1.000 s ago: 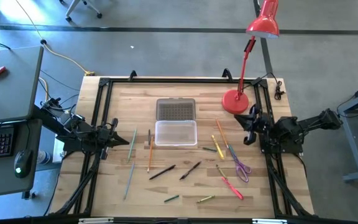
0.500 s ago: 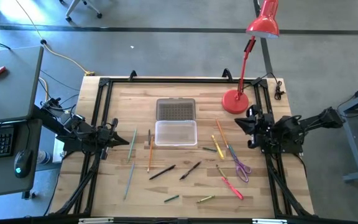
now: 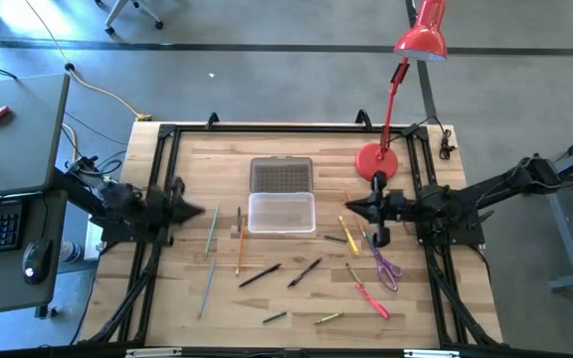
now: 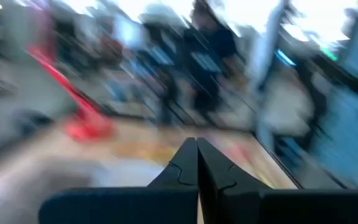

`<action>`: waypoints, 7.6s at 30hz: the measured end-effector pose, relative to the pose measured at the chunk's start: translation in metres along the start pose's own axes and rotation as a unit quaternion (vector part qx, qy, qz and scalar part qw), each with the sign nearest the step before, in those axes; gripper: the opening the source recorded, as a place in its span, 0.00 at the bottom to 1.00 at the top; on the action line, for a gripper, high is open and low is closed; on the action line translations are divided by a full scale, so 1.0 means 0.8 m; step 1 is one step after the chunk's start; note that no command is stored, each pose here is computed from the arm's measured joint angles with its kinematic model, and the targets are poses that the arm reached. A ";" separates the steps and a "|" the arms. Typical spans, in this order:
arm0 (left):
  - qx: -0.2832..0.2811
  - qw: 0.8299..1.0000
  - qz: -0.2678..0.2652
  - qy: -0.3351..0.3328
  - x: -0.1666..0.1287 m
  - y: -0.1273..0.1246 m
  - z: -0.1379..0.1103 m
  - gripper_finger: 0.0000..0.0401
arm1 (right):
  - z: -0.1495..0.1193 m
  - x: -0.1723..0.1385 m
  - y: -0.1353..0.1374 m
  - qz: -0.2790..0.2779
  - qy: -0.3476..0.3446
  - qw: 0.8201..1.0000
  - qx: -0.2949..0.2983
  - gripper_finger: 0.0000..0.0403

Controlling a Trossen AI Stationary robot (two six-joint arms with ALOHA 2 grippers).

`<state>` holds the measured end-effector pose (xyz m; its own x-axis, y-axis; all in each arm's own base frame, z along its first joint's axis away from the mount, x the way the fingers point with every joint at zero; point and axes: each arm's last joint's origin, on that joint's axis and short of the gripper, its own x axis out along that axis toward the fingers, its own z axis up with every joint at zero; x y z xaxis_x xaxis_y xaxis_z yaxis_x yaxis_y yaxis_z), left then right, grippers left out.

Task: Pick & place school supplies into a supply box
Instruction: Put the top light blue pencil into the supply box

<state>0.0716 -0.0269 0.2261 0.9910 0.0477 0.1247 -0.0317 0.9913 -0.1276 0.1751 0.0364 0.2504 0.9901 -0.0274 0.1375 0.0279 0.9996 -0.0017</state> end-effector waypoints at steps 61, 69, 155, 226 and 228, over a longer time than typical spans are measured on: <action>-0.270 0.857 0.372 0.234 0.049 0.035 -0.125 0.34 | 0.019 0.032 0.016 0.076 -0.088 0.931 -0.347 0.00; -0.276 0.822 0.395 0.304 0.050 0.035 -0.149 0.28 | 0.018 0.031 0.018 0.107 -0.099 0.924 -0.354 0.00; -0.185 0.751 0.513 0.372 0.028 0.033 -0.139 0.28 | 0.012 0.032 0.019 0.123 -0.070 0.941 -0.307 0.00; -0.160 0.781 0.535 0.279 0.046 0.028 -0.178 0.25 | 0.013 0.030 0.023 0.172 -0.099 0.926 -0.322 0.00; -0.162 0.781 0.537 0.275 0.047 0.029 -0.181 0.25 | 0.013 0.030 0.023 0.172 -0.099 0.926 -0.322 0.00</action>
<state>0.1268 -0.0202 0.0855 0.3236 0.6826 -0.6552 -0.9370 0.3276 -0.1213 0.1980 0.0538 0.2643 0.9130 0.3568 0.1976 -0.1447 0.7365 -0.6608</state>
